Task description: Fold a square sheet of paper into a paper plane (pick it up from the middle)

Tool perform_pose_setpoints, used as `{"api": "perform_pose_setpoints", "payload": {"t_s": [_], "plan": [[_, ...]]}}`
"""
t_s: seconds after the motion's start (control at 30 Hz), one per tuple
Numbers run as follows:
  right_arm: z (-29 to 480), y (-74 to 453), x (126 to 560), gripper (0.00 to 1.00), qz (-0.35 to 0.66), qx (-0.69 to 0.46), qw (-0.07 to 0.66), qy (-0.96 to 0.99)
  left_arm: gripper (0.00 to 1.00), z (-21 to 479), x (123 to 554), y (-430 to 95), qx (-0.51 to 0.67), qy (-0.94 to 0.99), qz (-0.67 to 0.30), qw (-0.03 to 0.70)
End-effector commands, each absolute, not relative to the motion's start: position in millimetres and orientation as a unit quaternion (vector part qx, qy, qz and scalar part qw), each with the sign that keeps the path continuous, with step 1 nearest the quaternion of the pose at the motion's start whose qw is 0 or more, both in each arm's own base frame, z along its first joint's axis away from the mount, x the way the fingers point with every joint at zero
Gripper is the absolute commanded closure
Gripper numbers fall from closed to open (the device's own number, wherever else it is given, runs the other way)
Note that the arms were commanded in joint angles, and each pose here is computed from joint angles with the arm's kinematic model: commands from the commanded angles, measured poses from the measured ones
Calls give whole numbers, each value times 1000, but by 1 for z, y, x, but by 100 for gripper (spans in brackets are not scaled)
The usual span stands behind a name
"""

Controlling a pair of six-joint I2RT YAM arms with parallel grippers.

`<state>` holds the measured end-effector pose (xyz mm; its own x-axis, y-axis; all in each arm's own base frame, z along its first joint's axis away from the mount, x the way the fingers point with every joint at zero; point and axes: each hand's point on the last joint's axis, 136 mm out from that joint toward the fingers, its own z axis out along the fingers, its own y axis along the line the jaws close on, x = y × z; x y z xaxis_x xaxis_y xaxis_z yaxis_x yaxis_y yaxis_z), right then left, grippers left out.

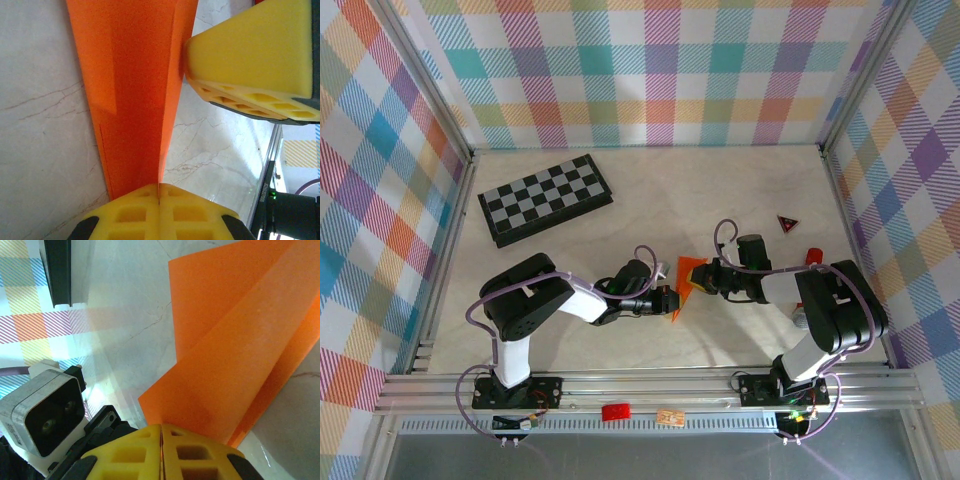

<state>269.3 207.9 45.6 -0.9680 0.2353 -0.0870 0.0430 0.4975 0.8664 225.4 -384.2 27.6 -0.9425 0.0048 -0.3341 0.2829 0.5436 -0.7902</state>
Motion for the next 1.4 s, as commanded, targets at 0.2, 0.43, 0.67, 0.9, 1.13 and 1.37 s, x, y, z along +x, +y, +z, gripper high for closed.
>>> {"api": "perform_pose_setpoints", "payload": {"t_s": [0.2, 0.43, 0.67, 0.9, 1.13, 1.37], "plan": [[55, 210, 269, 87, 495, 58, 107, 860, 100, -2, 220, -365, 71, 893, -425, 130], [55, 207, 266, 86, 486, 58, 108, 865, 100, -7, 219, -362, 64, 897, -419, 127], [59, 210, 265, 87, 498, 51, 107, 859, 100, -9, 218, -363, 57, 896, -423, 119], [59, 215, 270, 89, 508, 51, 99, 854, 100, -13, 220, -363, 40, 896, -429, 111], [51, 219, 274, 90, 512, 57, 86, 853, 100, -16, 219, -360, 31, 898, -426, 107], [45, 220, 280, 89, 515, 63, 85, 851, 100, -21, 219, -356, 8, 902, -419, 104]]}}
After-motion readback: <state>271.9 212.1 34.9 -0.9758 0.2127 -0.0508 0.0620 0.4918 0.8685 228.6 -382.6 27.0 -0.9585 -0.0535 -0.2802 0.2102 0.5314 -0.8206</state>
